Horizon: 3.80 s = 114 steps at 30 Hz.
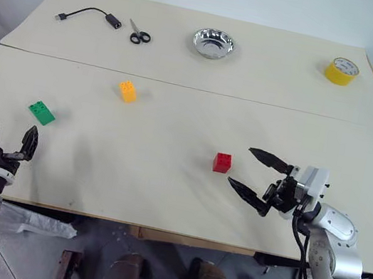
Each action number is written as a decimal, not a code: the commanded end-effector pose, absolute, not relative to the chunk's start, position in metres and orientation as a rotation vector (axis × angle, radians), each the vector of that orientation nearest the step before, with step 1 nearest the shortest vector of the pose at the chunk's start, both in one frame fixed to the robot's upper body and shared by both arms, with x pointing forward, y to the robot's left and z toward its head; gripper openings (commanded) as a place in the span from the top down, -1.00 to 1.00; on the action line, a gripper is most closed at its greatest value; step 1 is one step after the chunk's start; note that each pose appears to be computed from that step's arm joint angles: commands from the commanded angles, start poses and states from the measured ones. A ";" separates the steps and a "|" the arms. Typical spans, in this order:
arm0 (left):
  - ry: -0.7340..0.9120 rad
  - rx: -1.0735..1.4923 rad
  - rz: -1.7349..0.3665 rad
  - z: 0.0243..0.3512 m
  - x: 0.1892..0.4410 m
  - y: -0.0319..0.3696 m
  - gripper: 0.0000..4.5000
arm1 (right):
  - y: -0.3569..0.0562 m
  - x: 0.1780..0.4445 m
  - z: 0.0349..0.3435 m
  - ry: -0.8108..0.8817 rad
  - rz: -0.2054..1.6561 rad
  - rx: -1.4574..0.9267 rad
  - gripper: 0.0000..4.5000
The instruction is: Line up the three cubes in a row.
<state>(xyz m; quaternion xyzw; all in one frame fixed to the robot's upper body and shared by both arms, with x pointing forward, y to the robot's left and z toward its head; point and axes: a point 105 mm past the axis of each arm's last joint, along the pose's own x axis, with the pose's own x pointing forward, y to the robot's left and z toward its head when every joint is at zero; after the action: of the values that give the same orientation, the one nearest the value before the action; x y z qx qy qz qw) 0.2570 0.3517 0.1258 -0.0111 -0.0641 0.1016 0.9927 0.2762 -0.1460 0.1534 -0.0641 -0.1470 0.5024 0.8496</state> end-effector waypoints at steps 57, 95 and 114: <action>-0.057 0.435 -1.513 0.158 0.356 0.104 0.34 | -0.207 0.253 0.153 -0.197 0.894 -0.218 -1.00; -0.207 0.324 -1.238 0.174 0.364 0.169 -0.99 | -0.170 0.251 0.166 -0.261 0.949 -0.175 -1.00; -0.118 0.023 -0.229 0.117 0.242 0.301 -0.99 | -0.128 0.253 0.202 -0.420 1.111 -0.192 -1.00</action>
<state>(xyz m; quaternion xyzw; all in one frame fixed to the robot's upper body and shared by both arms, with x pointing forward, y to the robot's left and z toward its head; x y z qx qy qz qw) 0.2418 0.3079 0.1037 0.0020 -0.0348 -0.1067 0.9937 0.2561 -0.1304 0.1948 -0.0862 -0.1838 0.5137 0.8336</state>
